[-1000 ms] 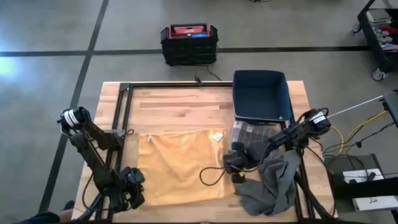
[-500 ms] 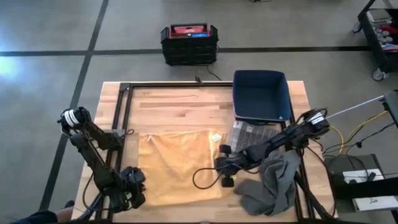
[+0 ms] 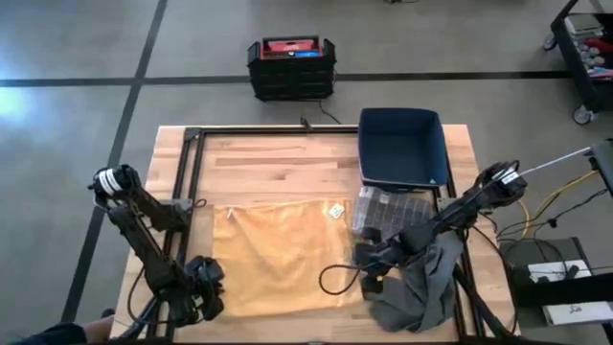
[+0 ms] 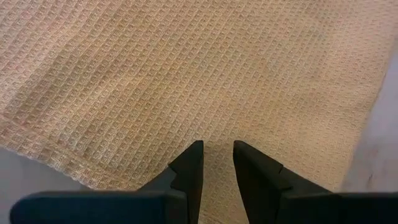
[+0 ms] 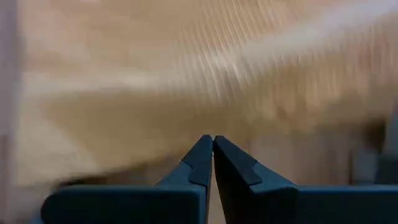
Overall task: Fold towel
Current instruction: Fold the yellow kitchen towel
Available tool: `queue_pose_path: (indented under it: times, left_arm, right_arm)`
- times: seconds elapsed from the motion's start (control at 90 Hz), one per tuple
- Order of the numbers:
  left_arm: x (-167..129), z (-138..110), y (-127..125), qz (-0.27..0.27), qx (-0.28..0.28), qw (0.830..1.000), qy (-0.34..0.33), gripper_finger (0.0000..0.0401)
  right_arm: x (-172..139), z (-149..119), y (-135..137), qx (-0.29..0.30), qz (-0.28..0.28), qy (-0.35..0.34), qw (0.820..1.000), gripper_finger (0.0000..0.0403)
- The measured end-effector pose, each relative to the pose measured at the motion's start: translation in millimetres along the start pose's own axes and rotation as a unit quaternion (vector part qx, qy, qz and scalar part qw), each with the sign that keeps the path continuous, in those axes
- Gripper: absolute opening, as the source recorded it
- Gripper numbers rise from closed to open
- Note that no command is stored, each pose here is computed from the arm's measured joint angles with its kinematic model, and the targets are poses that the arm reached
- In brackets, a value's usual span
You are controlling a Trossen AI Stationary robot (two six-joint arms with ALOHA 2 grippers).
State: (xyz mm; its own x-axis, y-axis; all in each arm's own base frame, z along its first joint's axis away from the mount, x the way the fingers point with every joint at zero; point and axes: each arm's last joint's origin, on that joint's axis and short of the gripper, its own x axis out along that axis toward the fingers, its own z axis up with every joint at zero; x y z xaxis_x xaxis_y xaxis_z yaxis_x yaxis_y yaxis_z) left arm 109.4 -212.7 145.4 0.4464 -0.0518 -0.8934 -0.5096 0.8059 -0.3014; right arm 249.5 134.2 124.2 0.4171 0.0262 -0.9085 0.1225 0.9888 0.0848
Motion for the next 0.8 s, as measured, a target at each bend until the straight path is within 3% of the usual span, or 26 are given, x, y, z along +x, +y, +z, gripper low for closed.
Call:
queue_pose_path:
  times: [0.111, 0.311, 0.433, 0.589, 0.8]
  left_arm:
    - [0.0, 0.2, -0.4, -0.002, -0.001, 1.000, -0.005, 0.0075]
    - [-0.1, 2.5, -1.5, -0.012, 0.007, 0.999, -0.046, 0.0075]
    - [0.5, 1.5, -0.2, -0.009, 0.010, 0.999, -0.037, 0.0075]
    - [0.6, -5.7, 2.9, 0.003, 0.001, 0.999, 0.037, 0.0075]
    - [-5.7, -7.4, 0.4, 0.002, -0.014, 0.998, 0.066, 0.0075]
  right_arm:
    - [6.4, -2.5, 3.3, -0.004, 0.005, -0.004, 1.000, 0.0002]
    - [12.0, 14.6, 15.3, -0.026, 0.056, -0.095, 0.994, 0.0002]
    - [21.9, 2.5, 9.6, -0.031, 0.017, -0.040, 0.999, 0.0002]
    - [20.9, -11.9, 7.0, -0.013, -0.017, 0.024, 0.999, 0.0002]
    - [2.5, 9.5, 18.9, -0.013, 0.023, -0.013, 1.000, 0.0002]
